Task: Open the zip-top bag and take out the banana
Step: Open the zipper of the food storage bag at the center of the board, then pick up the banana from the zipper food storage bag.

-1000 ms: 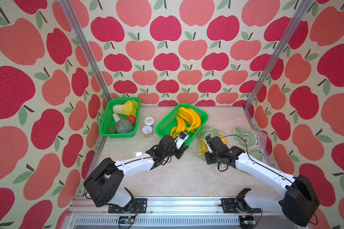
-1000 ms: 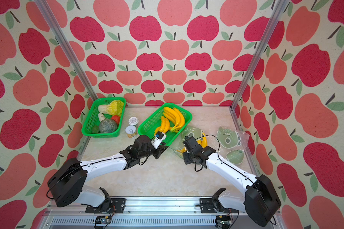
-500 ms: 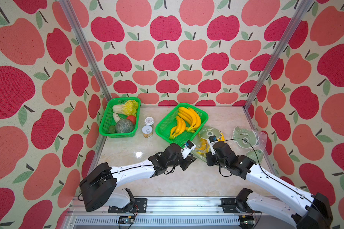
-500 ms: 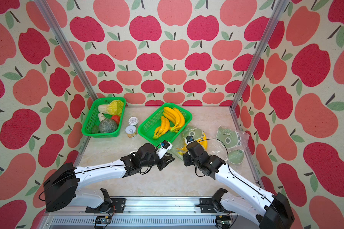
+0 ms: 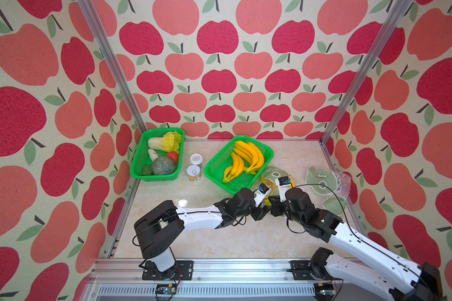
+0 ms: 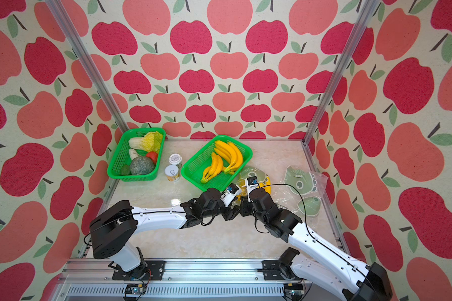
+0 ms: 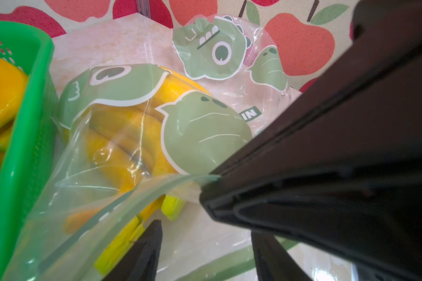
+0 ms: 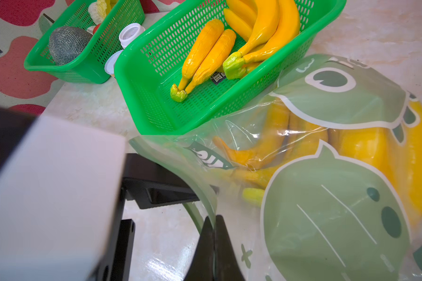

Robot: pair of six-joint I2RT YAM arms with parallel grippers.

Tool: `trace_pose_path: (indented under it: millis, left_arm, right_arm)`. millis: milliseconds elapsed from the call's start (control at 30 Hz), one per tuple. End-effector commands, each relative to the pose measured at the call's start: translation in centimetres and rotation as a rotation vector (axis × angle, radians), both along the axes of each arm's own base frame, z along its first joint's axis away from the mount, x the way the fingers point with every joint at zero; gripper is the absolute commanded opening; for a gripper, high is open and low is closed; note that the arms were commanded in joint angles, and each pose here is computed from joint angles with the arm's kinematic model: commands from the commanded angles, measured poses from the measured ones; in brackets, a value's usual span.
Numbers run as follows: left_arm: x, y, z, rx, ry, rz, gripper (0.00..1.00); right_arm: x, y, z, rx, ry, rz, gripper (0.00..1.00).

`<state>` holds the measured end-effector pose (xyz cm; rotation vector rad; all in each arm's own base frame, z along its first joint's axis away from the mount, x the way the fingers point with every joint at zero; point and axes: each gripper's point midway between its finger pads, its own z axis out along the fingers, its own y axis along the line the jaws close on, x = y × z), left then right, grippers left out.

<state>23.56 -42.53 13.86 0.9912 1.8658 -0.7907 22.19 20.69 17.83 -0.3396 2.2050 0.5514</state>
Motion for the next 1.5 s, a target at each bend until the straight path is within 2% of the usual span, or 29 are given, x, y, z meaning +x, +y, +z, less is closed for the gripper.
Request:
trace_pose_path:
  millis: [0,200,400,633,667,767,967,1200,1467]
  left_arm:
    - [2.1,-0.2,-0.1,0.062,-0.108,0.051,0.67]
    - [3.9,1.1,-2.1,0.151,-0.157,0.070,0.75]
    - [5.0,2.7,-4.0,0.211,-0.140,0.061,0.75]
    - [4.8,3.5,-4.9,0.273,-0.173,0.037,0.73]
    - [4.8,3.5,-4.7,0.277,-0.185,0.036,0.74]
    - [4.9,3.8,-4.2,0.306,-0.220,0.026,0.75]
    - [5.7,3.9,-4.4,0.393,-0.251,-0.001,0.76]
    - [6.4,4.5,-6.0,0.447,-0.150,-0.001,0.58]
    - [6.7,5.2,-8.2,0.551,-0.072,0.019,0.57]
  right_arm:
    - [0.1,0.3,0.9,0.057,-0.019,-0.014,0.00]
    - [0.3,-0.2,0.4,0.045,-0.013,-0.040,0.00]
    - [0.4,-1.3,-0.9,0.029,0.024,-0.097,0.00]
    - [0.0,-0.8,-0.6,0.087,0.072,-0.056,0.29]
    - [0.1,-1.0,-0.4,0.097,0.081,-0.063,0.34]
    - [0.9,-2.9,-0.2,0.121,0.116,-0.144,0.41]
    - [2.5,-7.9,-1.8,0.204,0.251,-0.350,0.42]
    - [2.4,-8.9,-3.7,0.233,0.312,-0.394,0.42]
    - [2.2,-9.0,-4.7,0.229,0.332,-0.401,0.42]
